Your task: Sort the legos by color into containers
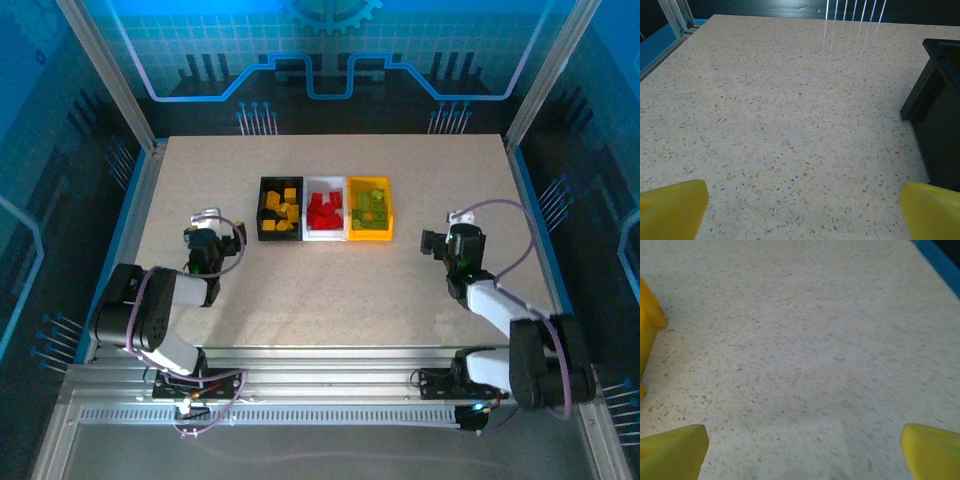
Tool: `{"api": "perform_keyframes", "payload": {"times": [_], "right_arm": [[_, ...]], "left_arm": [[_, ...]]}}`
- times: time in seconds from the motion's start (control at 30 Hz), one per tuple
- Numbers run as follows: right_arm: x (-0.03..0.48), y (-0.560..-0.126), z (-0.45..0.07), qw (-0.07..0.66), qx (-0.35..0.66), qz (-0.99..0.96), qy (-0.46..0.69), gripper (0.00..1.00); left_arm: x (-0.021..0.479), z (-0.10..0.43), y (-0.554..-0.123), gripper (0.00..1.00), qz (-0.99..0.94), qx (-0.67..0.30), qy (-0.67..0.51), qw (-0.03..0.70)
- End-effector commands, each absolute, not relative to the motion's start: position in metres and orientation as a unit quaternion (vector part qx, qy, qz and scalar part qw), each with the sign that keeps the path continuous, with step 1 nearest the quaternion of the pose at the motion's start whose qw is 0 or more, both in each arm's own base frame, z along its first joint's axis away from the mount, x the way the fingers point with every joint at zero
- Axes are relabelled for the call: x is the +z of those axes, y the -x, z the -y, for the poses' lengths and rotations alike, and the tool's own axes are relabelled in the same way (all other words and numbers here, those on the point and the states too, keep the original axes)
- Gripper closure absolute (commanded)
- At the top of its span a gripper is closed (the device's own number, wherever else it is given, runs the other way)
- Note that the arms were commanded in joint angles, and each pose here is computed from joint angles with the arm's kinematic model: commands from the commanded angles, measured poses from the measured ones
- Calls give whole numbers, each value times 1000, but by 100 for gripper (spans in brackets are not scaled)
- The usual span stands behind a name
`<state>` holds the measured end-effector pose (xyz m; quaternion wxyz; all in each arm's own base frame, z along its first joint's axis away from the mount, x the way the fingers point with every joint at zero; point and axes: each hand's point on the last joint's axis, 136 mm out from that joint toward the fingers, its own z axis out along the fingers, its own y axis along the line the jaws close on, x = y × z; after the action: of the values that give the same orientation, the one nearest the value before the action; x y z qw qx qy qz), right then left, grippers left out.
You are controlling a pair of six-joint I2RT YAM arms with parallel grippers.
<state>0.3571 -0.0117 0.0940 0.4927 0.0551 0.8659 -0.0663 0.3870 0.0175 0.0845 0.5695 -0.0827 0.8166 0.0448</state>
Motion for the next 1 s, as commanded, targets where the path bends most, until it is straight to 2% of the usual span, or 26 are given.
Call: {"api": "perform_keyframes", "payload": {"times": [0.0,0.13,0.2,0.97], "right_arm": [[119,-383,5,562,-52,-825,-27,0],[99,-397,-8,547,-32,-836,6,0],[97,-397,-19,565,-17,-824,36,0],[95,-396,-17,557,-22,-830,31,0]], "left_arm": [[97,-18,-394,1,-802,33,89,590],[97,-17,-394,1,-803,33,85,588],[97,-16,-395,1,-803,32,85,589],[97,-16,-395,1,-804,32,84,588]]}}
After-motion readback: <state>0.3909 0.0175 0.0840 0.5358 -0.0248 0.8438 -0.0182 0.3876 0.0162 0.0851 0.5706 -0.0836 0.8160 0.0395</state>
